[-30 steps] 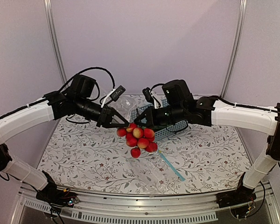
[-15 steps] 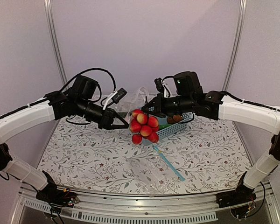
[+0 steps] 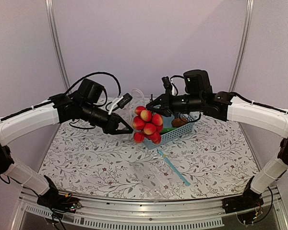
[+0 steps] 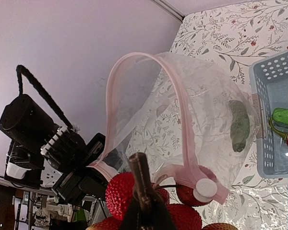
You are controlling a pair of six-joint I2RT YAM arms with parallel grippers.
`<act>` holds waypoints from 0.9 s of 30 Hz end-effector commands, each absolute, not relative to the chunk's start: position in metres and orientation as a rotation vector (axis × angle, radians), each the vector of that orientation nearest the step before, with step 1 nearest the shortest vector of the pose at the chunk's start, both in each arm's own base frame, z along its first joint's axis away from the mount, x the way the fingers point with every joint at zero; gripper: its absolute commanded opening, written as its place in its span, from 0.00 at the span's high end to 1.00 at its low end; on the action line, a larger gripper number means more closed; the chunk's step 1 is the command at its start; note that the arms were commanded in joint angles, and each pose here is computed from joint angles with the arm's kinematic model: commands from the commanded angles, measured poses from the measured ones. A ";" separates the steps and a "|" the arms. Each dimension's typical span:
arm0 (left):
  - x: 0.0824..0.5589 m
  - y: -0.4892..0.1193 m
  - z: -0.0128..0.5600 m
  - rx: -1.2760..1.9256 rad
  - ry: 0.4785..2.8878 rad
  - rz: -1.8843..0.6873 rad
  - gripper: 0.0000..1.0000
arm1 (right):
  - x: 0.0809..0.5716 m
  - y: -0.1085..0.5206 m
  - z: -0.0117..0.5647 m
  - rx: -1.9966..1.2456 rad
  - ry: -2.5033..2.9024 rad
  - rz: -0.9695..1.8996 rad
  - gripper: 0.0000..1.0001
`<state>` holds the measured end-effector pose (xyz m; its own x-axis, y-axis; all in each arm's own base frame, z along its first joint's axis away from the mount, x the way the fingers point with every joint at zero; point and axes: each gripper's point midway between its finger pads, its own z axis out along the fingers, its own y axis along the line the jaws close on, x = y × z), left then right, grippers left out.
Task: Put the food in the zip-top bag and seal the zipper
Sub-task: Place the fake fruit in the zipper food storage bag.
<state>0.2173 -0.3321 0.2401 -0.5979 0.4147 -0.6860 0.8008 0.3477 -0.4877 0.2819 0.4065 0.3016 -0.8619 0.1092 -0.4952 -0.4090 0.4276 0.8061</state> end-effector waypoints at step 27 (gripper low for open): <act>0.235 -0.334 0.291 0.808 2.098 -1.422 1.00 | 0.225 0.416 0.418 -0.306 1.674 1.751 1.00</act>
<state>0.2368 -0.3328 0.2681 -0.6983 0.2663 -0.6644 0.7133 0.3351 -0.6155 0.2248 0.4128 0.4081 -0.7423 0.2456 -0.6234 -0.6075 0.1458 0.7808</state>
